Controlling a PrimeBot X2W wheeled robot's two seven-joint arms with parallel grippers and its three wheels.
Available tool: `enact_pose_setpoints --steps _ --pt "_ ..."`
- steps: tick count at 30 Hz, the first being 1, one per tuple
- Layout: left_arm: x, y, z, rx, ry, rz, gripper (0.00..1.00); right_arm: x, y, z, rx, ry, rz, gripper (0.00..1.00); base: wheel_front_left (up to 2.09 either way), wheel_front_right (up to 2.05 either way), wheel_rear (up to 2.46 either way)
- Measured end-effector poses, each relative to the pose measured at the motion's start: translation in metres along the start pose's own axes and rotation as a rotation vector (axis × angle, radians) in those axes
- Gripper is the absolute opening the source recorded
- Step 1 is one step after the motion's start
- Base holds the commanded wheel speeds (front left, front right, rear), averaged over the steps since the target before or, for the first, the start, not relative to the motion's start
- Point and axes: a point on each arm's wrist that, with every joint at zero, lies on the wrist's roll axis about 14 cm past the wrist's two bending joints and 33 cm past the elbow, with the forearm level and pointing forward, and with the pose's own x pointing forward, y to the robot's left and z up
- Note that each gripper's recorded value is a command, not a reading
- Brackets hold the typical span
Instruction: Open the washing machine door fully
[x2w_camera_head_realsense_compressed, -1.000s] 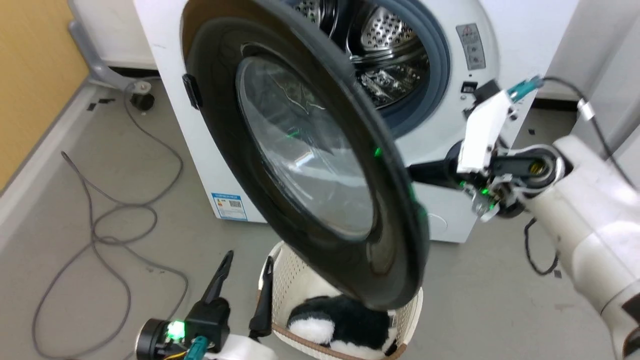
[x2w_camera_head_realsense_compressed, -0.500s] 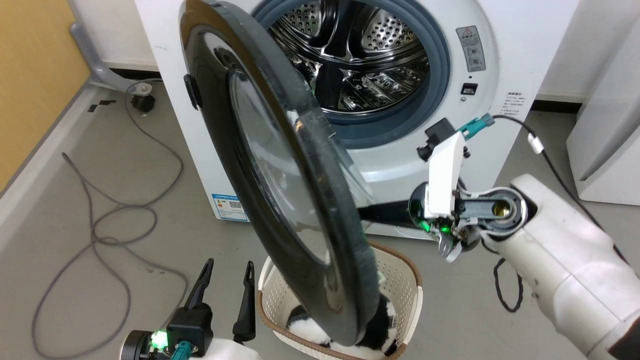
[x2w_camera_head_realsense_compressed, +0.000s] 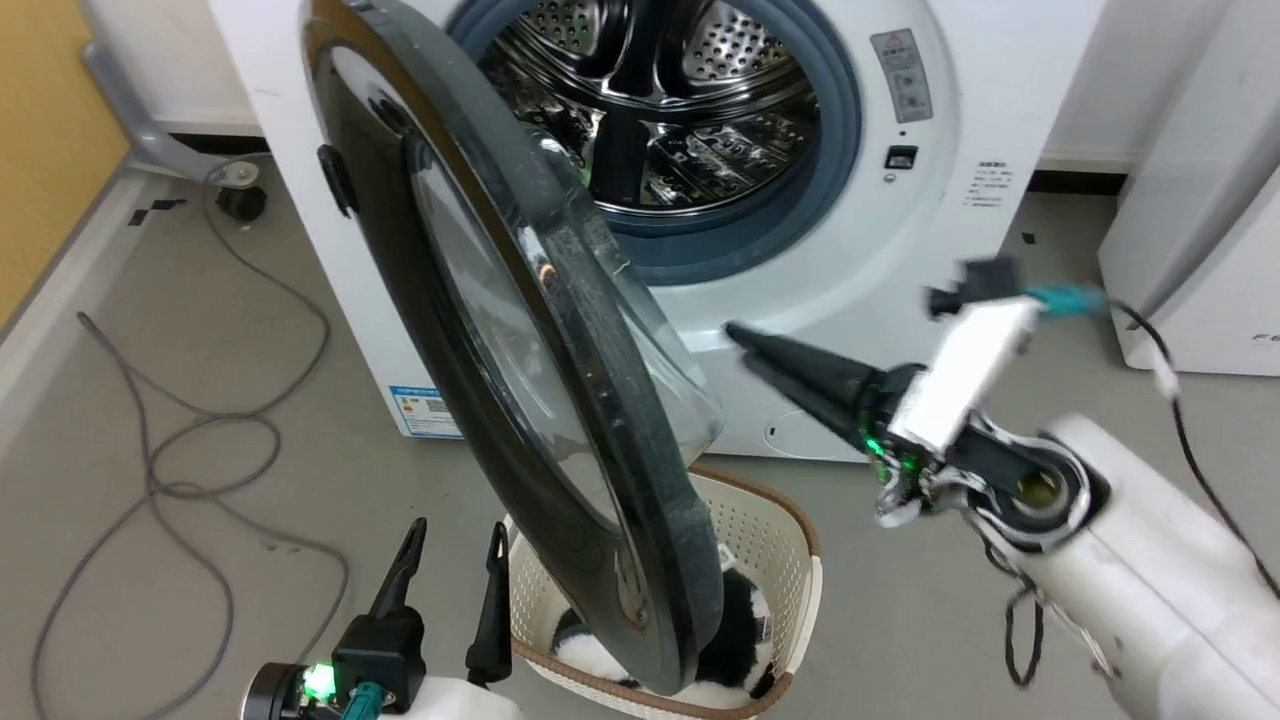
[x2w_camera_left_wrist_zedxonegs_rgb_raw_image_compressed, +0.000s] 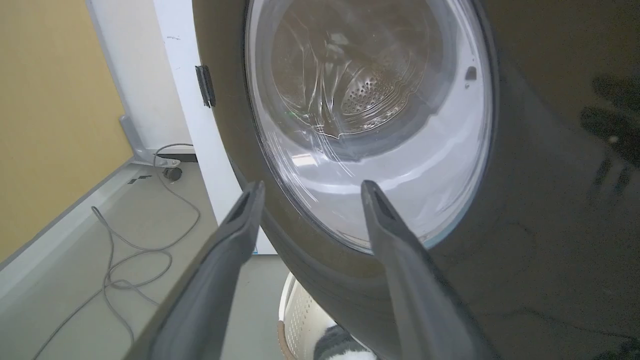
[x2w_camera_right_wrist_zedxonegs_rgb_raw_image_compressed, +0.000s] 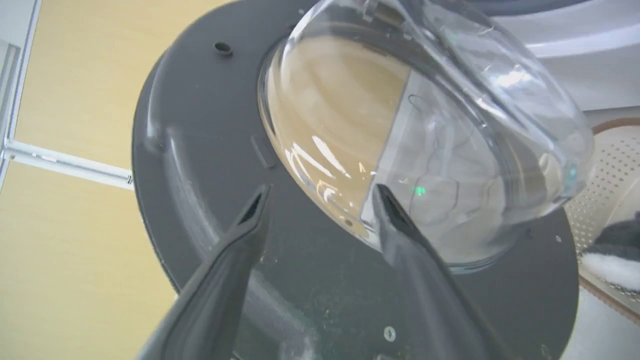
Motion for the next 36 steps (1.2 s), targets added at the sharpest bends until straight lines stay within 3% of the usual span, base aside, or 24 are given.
enact_pose_setpoints --steps 8,11,16,21,24,29,36 --pt "0.004 -0.009 0.0 -0.005 0.0 -0.025 1.0 -0.063 -0.047 0.041 0.135 -0.497 -0.07 1.0 0.0 0.0 0.0" --pt "0.006 -0.01 0.0 -0.005 -0.001 -0.028 1.0 -0.097 -0.069 0.048 0.129 -0.656 -0.136 1.0 0.0 0.0 0.0" --pt "0.008 -0.012 0.0 -0.012 -0.002 -0.036 1.0 -0.152 -0.102 0.05 0.069 -0.802 -0.259 1.0 0.0 0.0 0.0" --pt "0.006 -0.014 0.002 -0.012 -0.007 -0.039 1.0 -0.225 -0.118 0.065 -0.161 -0.987 -0.425 1.0 0.0 0.0 0.0" --pt "0.005 -0.012 0.002 -0.016 -0.006 -0.032 1.0 -0.243 -0.117 0.053 -0.325 -1.012 -0.514 1.0 0.0 0.0 0.0" --pt "0.006 -0.008 0.003 -0.014 -0.011 -0.019 1.0 -0.245 -0.092 0.039 -0.627 -1.006 -0.597 1.0 0.0 0.0 0.0" --pt "0.007 -0.004 0.0 -0.011 -0.001 -0.009 1.0 -0.209 -0.06 0.026 -0.932 -0.835 -0.648 1.0 0.0 0.0 0.0"
